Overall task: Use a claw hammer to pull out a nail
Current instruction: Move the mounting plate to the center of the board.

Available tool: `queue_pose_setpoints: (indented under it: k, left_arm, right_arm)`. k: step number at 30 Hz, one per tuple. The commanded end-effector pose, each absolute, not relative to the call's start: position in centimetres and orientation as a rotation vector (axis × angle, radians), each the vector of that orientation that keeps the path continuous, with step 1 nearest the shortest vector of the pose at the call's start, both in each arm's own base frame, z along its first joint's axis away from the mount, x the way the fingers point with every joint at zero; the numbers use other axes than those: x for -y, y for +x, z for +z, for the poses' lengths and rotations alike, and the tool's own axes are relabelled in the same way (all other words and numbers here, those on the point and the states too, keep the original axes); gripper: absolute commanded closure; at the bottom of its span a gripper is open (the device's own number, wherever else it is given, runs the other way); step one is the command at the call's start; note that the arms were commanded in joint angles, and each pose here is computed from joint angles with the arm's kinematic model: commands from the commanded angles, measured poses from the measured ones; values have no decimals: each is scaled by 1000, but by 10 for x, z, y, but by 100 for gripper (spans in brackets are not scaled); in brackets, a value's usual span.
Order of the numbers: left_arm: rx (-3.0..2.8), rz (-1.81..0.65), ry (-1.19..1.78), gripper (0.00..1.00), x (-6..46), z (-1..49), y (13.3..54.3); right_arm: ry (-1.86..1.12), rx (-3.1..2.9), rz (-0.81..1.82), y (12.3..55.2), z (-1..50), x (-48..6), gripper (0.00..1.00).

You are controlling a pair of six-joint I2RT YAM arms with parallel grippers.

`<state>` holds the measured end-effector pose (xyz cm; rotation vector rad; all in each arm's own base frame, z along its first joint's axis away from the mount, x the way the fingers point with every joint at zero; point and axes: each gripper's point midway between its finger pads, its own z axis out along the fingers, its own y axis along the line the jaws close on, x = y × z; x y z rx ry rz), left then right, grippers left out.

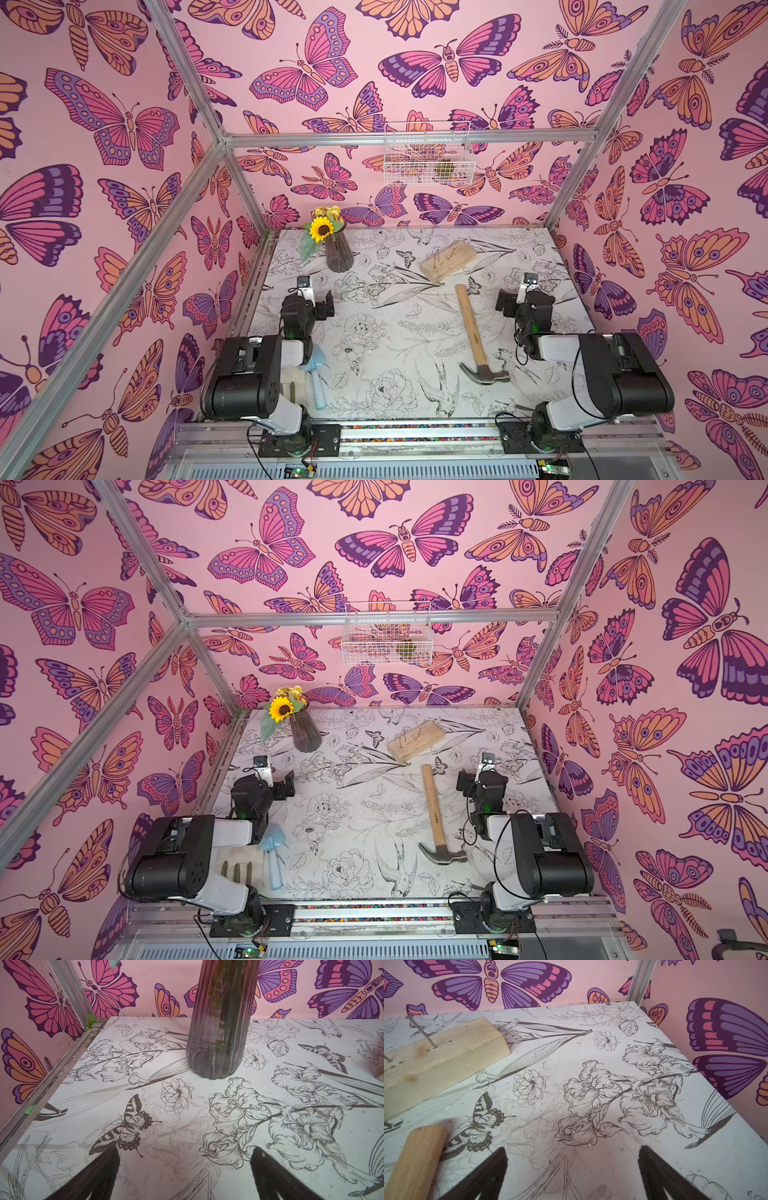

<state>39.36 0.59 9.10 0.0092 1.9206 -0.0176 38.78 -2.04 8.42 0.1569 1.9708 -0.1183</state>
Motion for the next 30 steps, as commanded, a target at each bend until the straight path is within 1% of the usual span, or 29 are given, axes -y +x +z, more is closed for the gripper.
queue_pose_setpoints:
  k: [1,27,30]
  left_arm:
    - [-1934,-12,19,1,-5,88,394]
    - [-1932,-14,19,1,-5,89,394]
    - [-1935,8,-8,1,-10,94,395]
  right_arm:
    - [163,-1937,-109,392,95,21,1]
    - [188,-1932,-123,390,96,25,1]
    - [197,-1900,-141,392,108,27,1]
